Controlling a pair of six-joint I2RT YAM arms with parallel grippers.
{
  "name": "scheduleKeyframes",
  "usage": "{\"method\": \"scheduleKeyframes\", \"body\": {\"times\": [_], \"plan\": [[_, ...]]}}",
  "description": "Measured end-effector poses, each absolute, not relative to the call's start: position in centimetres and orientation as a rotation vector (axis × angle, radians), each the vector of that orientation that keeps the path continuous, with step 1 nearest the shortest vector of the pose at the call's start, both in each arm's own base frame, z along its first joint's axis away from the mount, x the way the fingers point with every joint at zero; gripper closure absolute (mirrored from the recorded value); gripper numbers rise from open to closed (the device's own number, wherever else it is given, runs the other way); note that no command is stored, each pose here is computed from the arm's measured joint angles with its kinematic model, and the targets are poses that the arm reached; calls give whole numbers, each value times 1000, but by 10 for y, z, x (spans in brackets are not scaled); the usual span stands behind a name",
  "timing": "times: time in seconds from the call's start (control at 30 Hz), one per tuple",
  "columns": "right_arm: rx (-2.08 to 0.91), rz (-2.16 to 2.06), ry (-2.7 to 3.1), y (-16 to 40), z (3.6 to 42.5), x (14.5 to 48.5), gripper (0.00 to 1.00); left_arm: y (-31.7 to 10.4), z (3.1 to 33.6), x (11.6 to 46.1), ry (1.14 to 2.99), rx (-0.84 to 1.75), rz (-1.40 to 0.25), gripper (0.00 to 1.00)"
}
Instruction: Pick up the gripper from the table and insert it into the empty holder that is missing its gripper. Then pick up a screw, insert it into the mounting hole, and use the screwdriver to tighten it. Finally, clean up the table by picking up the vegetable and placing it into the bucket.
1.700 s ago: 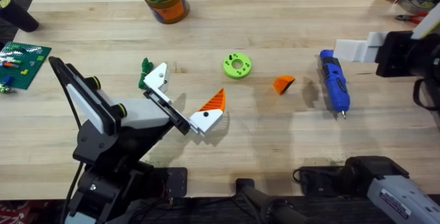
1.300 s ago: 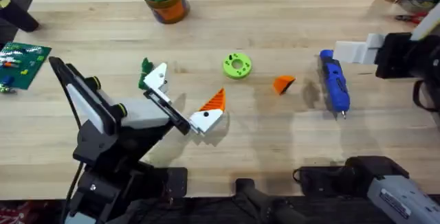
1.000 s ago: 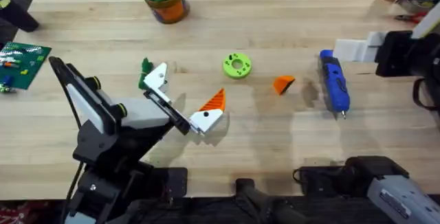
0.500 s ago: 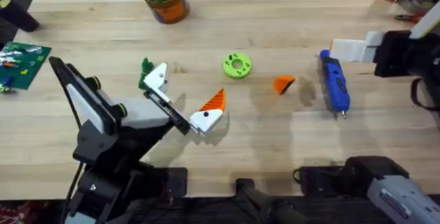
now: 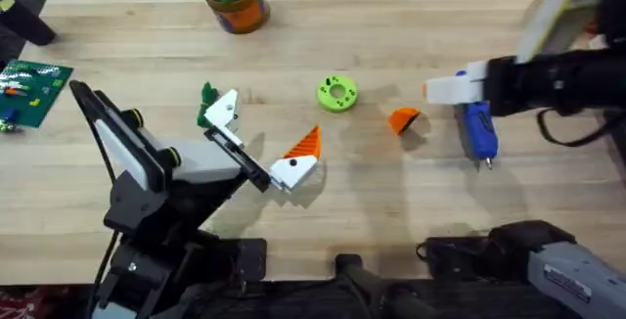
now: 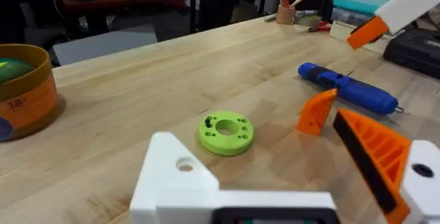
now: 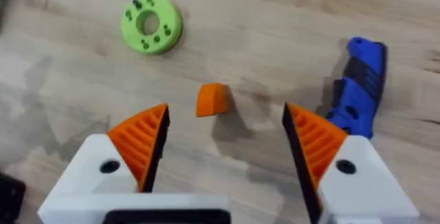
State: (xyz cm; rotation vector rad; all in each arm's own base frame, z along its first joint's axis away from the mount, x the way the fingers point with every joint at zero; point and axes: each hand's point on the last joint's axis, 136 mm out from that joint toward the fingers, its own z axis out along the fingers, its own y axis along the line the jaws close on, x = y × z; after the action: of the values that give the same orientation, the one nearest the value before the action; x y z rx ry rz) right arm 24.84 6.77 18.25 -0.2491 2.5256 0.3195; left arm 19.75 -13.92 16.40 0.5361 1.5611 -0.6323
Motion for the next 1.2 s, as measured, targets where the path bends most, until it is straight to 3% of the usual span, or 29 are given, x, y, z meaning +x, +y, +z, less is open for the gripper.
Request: {"method": "scheduleKeyframes", "body": {"times": [0.67,1.07,1.13,1.2], "plan": [[-517,247,2823,102,105,244,47,-139,164,198,1561,536,-632,11],[-580,175,2841,107,90,250,48,-139,164,198,1561,536,-632,11],[-587,167,2836,107,90,251,88,-139,164,198,1561,536,-632,11],[-585,164,2836,107,90,252,193,-139,164,198,1561,536,-632,11]]}}
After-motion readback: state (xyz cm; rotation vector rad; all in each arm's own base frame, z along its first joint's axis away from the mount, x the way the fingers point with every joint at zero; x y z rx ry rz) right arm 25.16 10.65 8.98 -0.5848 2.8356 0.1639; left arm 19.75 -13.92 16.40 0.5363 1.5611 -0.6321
